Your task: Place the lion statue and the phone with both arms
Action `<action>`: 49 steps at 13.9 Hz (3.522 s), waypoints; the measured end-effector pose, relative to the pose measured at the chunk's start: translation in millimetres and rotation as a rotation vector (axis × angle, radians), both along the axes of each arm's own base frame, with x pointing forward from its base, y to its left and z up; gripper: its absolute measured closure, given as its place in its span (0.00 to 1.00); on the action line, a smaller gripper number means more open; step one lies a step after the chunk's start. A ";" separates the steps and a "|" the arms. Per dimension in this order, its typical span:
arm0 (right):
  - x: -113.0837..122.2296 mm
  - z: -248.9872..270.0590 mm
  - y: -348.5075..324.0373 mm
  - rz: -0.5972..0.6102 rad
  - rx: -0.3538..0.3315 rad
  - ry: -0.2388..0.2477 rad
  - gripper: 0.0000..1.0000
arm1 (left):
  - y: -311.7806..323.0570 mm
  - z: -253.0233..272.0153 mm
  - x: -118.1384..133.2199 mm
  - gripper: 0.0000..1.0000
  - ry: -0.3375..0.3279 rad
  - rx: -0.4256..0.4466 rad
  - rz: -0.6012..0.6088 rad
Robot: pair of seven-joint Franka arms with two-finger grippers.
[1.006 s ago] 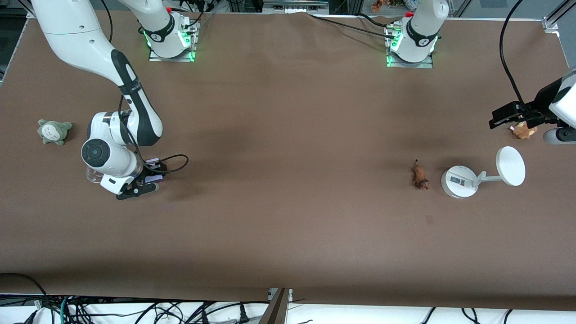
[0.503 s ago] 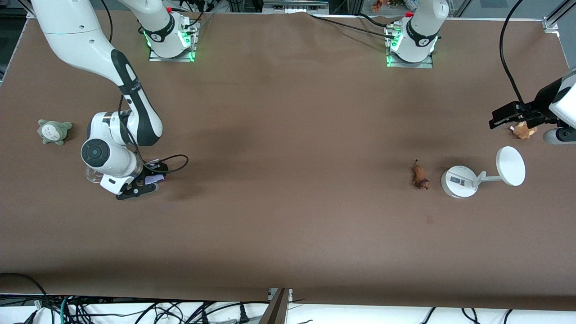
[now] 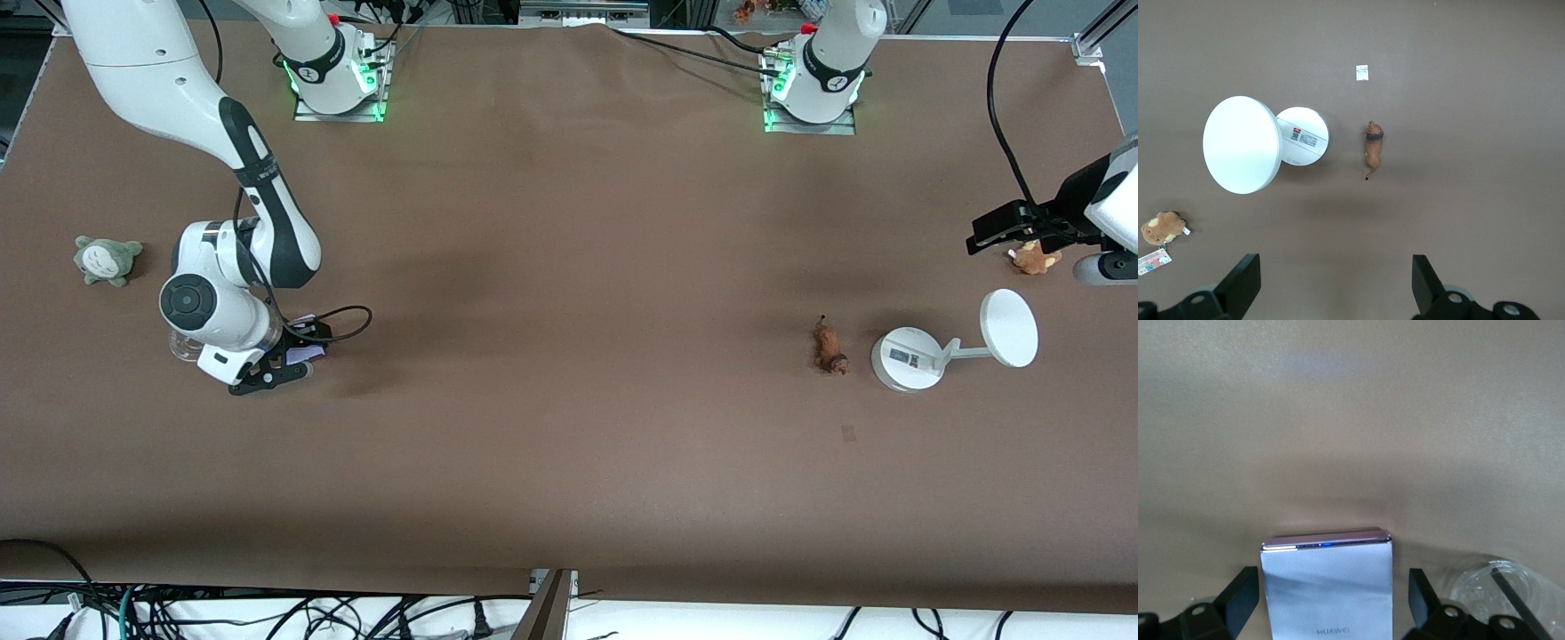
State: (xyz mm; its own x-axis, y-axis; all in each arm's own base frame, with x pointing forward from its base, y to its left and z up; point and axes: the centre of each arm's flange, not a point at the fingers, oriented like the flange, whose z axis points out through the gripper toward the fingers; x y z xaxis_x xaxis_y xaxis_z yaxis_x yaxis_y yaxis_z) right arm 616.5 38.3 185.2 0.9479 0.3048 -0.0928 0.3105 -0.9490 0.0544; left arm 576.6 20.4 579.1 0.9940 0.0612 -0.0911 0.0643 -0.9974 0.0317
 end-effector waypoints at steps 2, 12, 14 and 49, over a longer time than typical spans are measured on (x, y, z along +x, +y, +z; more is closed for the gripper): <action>0.5 2.8 2.8 0.004 0.003 -0.004 0.01 | 0.0 0.0 0.0 0.00 0.000 0.000 0.000; 4.2 42.6 60.0 -0.058 0.036 0.013 0.01 | 0.2 0.0 0.0 0.00 0.000 0.000 0.000; 9.0 76.6 85.5 -0.099 0.042 0.034 0.01 | 0.2 0.0 0.0 0.00 0.000 0.000 0.000; -83.5 450.5 33.4 -0.276 0.032 0.026 0.00 | -5.0 7.8 8.9 0.00 -0.024 0.001 -0.009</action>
